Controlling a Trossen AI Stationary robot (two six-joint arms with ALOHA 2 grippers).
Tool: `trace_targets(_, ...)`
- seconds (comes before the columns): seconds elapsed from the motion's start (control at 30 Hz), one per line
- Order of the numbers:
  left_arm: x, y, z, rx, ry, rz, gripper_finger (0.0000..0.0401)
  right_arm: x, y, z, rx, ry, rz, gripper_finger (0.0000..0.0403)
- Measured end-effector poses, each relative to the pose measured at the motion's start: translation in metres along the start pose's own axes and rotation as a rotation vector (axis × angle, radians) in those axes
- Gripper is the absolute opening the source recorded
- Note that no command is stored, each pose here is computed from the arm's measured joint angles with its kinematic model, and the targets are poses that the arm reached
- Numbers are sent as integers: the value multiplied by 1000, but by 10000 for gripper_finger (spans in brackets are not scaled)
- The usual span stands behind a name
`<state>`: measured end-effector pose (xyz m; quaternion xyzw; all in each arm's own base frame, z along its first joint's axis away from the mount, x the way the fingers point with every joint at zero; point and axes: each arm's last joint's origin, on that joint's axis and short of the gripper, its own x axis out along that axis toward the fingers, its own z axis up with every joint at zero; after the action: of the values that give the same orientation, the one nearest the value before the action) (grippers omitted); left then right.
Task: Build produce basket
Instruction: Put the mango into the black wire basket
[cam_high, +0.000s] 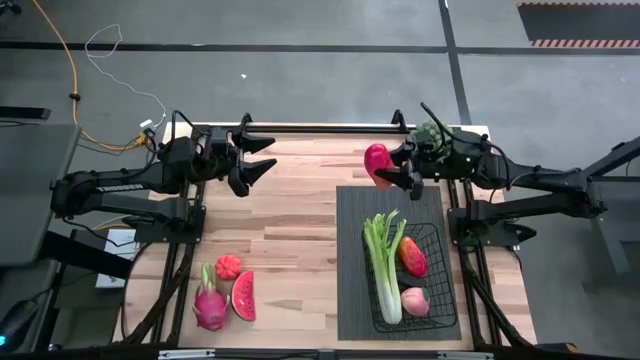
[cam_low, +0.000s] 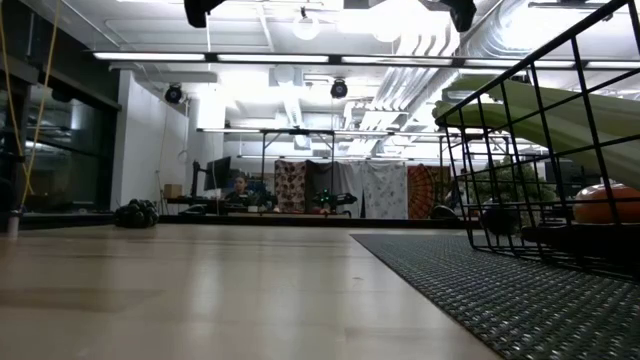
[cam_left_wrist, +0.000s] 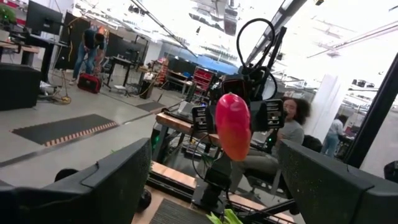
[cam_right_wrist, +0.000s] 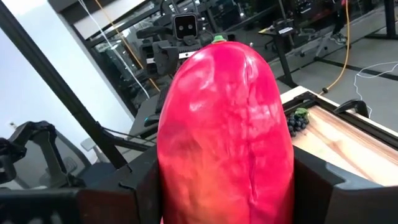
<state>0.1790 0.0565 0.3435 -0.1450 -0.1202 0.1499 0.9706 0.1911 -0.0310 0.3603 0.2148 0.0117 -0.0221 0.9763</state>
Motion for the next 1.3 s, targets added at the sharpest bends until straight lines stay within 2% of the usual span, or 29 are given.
trace_targets(0.43,0,0,0,0,0,0,337,0,1,-1,26,22,49,234)
trace_targets(0.67,0,0,0,0,0,0,337,0,9,-6,218,117,160,234)
trace_targets(0.8,0,0,0,2,0,1,337,-7,29,-10,318,340,153,234)
trace_targets(0.9,0,0,0,6,0,0,337,-18,48,-15,375,553,75,234)
trace_targets(1.03,0,0,0,18,0,1,337,-35,72,-23,472,769,-28,234)
trace_targets(1.13,0,0,0,19,1,1,337,-41,84,-43,560,910,-115,234)
trace_targets(1.3,0,0,0,19,2,1,337,-43,93,-93,670,1083,-287,234)
